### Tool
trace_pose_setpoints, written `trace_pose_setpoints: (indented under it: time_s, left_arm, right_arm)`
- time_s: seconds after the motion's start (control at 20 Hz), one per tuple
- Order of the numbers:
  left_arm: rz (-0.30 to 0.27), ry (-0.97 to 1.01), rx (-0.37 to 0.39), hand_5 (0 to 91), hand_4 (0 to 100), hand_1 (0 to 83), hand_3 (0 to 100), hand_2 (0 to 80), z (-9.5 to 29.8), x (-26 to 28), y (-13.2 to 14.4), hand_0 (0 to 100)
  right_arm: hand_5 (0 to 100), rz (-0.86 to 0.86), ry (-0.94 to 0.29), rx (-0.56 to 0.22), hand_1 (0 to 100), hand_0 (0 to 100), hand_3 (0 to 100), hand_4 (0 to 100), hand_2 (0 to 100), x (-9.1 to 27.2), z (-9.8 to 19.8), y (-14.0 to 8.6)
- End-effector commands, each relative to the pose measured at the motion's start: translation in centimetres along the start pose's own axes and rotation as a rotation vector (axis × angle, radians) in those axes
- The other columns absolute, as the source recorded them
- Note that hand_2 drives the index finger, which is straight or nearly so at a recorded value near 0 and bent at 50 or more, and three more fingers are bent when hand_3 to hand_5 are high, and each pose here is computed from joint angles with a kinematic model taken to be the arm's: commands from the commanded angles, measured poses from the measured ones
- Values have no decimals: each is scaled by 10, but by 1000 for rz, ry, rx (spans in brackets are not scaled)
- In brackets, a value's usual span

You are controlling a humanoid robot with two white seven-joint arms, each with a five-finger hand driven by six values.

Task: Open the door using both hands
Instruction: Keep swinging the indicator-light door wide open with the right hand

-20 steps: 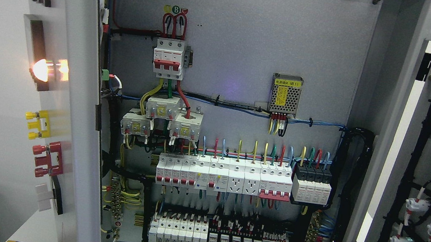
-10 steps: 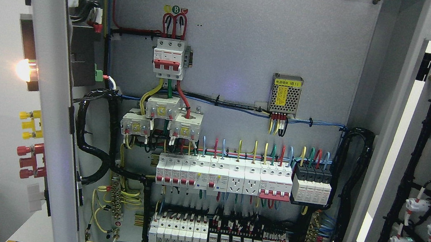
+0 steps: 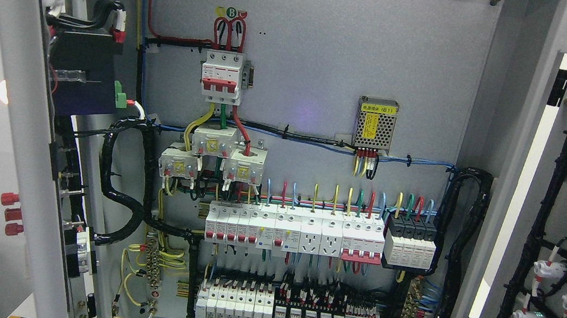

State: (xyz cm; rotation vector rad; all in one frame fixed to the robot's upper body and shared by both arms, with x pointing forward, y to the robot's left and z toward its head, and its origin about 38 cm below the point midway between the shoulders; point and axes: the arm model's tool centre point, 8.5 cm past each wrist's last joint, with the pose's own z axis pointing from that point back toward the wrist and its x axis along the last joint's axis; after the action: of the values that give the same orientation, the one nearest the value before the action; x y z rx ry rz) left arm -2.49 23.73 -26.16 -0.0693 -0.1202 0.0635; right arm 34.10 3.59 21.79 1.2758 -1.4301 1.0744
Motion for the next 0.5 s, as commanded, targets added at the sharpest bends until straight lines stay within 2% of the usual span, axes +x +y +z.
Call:
trace_pose_setpoints:
  time_s: [0.0, 0.45]
  left_arm:
    - [-1, -10, -1, 0, 33, 0, 0, 0, -1, 4, 0, 0]
    - [-2, -10, -1, 0, 32, 0, 0, 0, -1, 4, 0, 0]
  right_arm:
    - [0, 5, 8, 32, 0, 0, 0, 0, 0, 0, -10, 7]
    - [0, 0, 15, 60, 0, 0, 0, 0, 0, -3, -20, 15]
